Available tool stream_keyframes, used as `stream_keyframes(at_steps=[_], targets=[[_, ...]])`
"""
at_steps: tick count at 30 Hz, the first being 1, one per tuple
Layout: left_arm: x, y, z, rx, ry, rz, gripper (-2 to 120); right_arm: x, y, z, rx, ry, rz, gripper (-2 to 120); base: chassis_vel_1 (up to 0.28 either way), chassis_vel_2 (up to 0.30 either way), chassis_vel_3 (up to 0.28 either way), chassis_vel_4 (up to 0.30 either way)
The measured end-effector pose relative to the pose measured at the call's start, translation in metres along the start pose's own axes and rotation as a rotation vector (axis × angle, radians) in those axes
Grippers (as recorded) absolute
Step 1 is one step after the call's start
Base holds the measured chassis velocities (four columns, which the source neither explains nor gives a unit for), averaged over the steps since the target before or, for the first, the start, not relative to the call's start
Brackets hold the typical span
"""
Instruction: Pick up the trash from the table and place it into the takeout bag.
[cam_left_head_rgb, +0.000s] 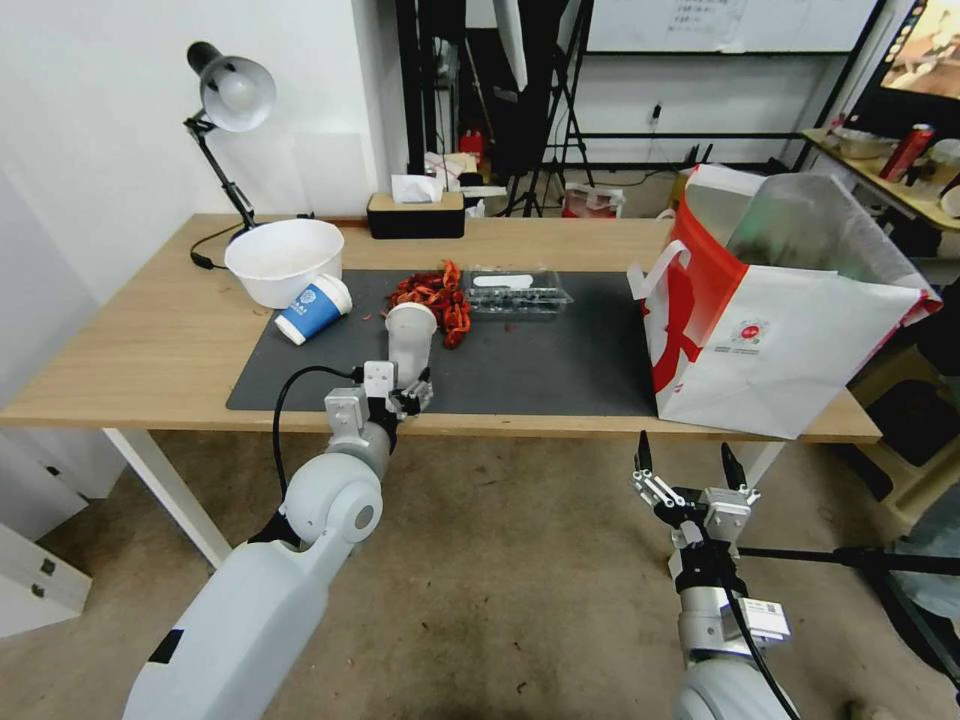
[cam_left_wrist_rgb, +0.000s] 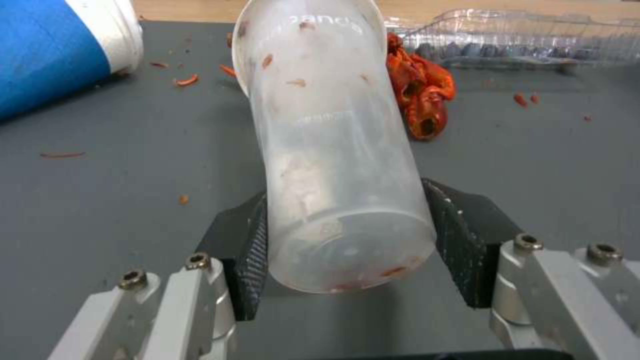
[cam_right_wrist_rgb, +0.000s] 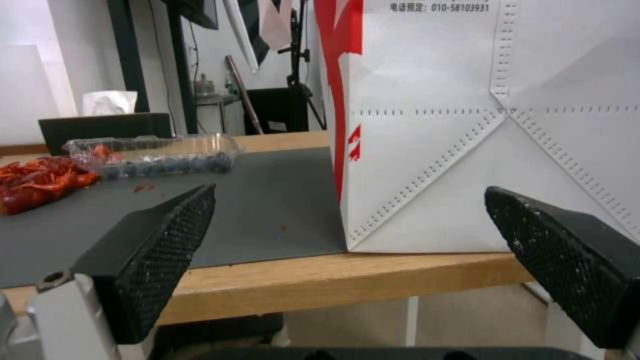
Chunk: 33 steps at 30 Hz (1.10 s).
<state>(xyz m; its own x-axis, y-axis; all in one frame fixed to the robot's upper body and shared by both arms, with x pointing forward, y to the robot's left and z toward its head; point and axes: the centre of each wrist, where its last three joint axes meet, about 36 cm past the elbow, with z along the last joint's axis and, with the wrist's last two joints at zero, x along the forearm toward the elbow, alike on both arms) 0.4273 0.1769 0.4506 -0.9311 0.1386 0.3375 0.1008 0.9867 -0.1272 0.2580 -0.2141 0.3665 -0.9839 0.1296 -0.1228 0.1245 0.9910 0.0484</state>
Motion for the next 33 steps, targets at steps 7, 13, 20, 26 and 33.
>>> stream_keyframes(at_steps=[7,13,20,26,33], targets=[[0.001,0.007,0.002,-0.029,-0.070,0.025,52,0.001,0.001,0.000,0.000,0.000,0.001,100,0.000,0.000,0.000,0.000],[-0.005,0.024,-0.006,-0.054,-0.314,0.245,52,0.001,0.002,0.001,-0.001,0.001,0.003,100,0.000,0.000,0.000,0.000],[-0.025,0.032,-0.022,-0.116,-0.453,0.457,52,0.002,0.003,0.003,0.000,0.001,0.005,100,0.000,0.000,0.000,0.000],[-0.049,0.019,-0.069,-0.122,-0.522,0.641,52,0.000,0.000,0.002,0.009,-0.006,0.010,100,0.000,0.000,0.000,0.000],[-0.074,-0.007,-0.125,-0.162,-0.564,0.755,52,-0.004,-0.004,0.000,0.019,-0.014,0.015,100,0.000,0.000,0.000,0.000]])
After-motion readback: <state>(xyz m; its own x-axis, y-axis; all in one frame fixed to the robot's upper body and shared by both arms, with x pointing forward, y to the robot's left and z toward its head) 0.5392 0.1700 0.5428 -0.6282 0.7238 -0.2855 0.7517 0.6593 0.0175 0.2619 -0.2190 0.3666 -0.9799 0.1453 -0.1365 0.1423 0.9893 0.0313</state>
